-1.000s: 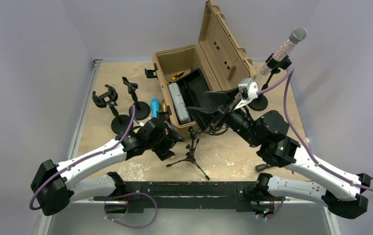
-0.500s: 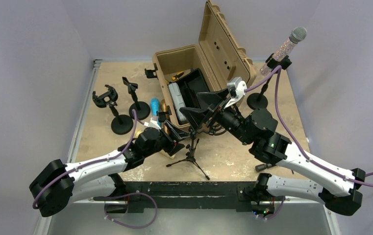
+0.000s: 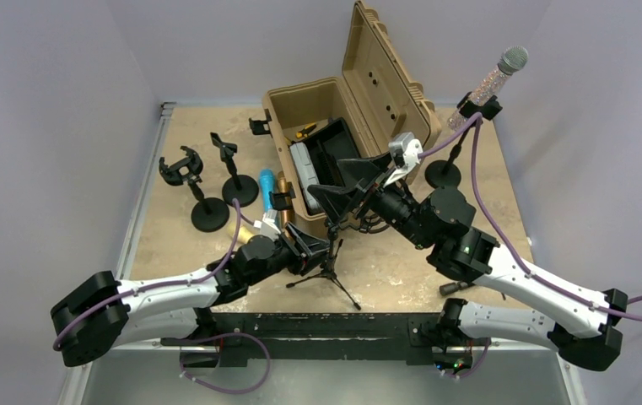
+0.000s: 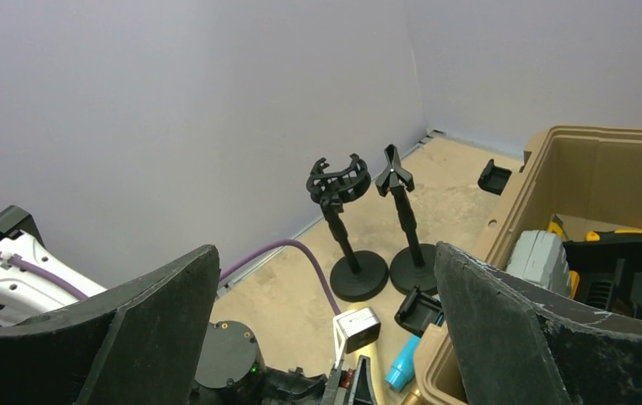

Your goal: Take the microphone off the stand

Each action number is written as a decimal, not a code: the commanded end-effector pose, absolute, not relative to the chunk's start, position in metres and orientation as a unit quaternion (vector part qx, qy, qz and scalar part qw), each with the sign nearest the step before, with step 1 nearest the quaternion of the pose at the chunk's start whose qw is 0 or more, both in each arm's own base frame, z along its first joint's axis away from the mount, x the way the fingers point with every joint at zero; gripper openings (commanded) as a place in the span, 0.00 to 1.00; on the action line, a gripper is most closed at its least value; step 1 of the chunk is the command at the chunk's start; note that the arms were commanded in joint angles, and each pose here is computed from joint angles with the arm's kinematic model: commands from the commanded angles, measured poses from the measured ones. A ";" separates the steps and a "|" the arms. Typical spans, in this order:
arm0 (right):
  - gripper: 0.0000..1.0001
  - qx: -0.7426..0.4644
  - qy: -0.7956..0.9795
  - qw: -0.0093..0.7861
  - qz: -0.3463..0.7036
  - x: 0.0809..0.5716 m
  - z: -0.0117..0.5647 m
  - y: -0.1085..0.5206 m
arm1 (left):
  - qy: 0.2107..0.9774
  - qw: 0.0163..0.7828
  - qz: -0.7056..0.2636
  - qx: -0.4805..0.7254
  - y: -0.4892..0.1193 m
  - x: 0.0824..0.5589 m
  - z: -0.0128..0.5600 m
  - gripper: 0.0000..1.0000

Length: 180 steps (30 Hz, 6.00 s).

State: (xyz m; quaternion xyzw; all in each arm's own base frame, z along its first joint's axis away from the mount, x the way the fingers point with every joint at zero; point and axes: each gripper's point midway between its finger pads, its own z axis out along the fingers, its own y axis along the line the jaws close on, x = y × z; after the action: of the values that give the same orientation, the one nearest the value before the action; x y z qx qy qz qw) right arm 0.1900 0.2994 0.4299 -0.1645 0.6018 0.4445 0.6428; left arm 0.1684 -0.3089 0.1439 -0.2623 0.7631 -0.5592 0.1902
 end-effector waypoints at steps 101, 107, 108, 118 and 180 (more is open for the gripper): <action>0.96 -0.169 0.586 0.643 0.463 0.188 0.422 0.307 | 0.844 0.147 -0.410 -0.311 -0.298 0.175 0.166 0.24; 0.96 -0.165 0.585 0.647 0.460 0.187 0.423 0.302 | 0.861 0.112 -0.382 -0.316 -0.310 0.174 0.158 0.00; 0.96 -0.164 0.585 0.647 0.461 0.186 0.423 0.300 | 0.863 0.099 -0.383 -0.315 -0.317 0.174 0.158 0.00; 0.97 -0.151 0.580 0.661 0.452 0.185 0.433 0.285 | 0.808 0.119 -0.471 -0.333 -0.370 0.225 0.186 0.00; 0.99 0.119 0.619 0.728 0.269 0.263 0.495 0.191 | 0.725 0.590 -0.349 0.073 -0.199 0.222 0.388 0.99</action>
State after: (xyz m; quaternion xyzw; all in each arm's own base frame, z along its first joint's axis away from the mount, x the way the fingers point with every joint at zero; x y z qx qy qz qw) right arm 0.2269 0.2408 0.4844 -0.0011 0.6035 0.3733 0.7046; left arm 0.2124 -0.1732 0.3456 -0.0420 0.7725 -0.3382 0.5359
